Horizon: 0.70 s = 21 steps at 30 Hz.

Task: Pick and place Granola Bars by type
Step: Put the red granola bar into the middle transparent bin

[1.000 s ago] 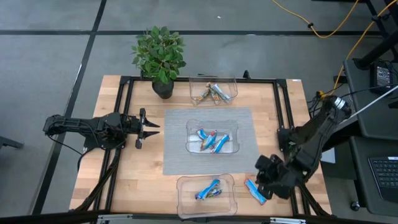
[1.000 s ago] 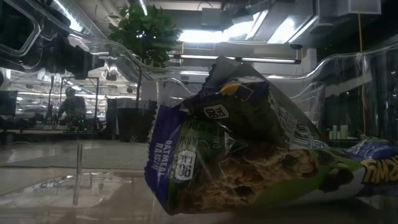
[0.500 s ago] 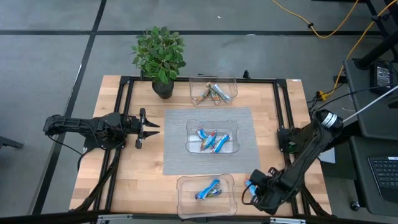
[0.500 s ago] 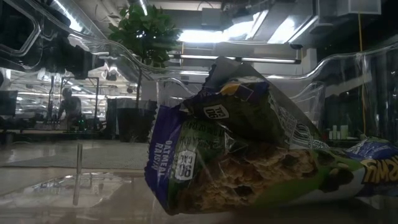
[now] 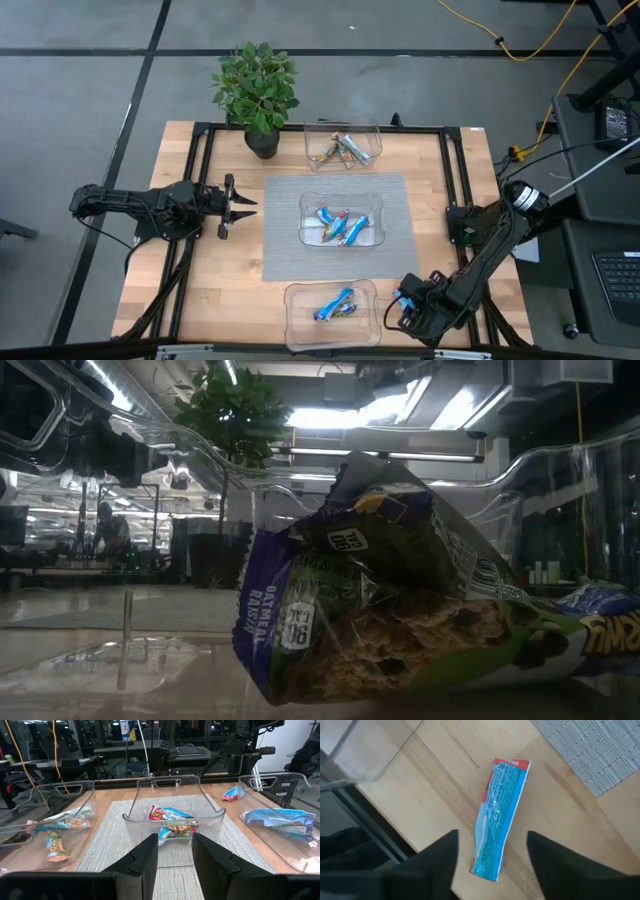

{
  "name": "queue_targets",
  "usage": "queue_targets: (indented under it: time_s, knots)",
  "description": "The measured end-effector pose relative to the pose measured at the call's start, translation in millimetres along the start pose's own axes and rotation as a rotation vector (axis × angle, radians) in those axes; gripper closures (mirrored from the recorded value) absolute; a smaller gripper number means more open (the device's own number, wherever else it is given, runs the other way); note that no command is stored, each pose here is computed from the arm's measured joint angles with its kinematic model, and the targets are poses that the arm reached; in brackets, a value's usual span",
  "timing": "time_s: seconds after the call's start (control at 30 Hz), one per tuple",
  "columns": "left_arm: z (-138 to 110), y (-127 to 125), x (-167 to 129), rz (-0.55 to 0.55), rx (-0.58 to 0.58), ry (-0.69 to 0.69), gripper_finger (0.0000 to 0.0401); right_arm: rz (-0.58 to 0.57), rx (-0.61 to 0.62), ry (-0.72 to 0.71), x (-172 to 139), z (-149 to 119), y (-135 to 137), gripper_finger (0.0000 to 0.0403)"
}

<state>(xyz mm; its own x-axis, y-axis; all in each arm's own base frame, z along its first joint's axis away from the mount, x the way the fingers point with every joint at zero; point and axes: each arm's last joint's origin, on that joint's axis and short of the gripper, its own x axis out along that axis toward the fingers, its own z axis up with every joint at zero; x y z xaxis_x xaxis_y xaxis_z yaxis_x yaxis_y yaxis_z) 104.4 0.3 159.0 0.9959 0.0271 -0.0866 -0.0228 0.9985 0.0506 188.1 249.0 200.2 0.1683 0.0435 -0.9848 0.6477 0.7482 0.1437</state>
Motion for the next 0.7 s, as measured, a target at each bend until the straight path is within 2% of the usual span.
queue_targets:
  time_s: [0.13,0.27,0.4,0.7]
  knots:
    - [0.0,0.0,0.0,0.000,0.000,0.000,0.0288,-0.006,0.002,-0.001,2.8,0.1,0.0,0.0108]
    - [0.0,0.0,0.0,0.000,0.000,0.000,0.0288,-0.012,0.023,0.007,15.5,-1.2,-5.7,0.0075]
    - [0.0,0.0,0.0,0.000,0.000,0.000,0.0288,-0.008,0.049,0.025,31.1,-2.8,-14.1,0.0072]
    - [0.0,0.0,0.0,0.000,0.000,0.000,0.0288,0.039,0.063,0.069,55.6,-5.4,-26.6,0.0093]
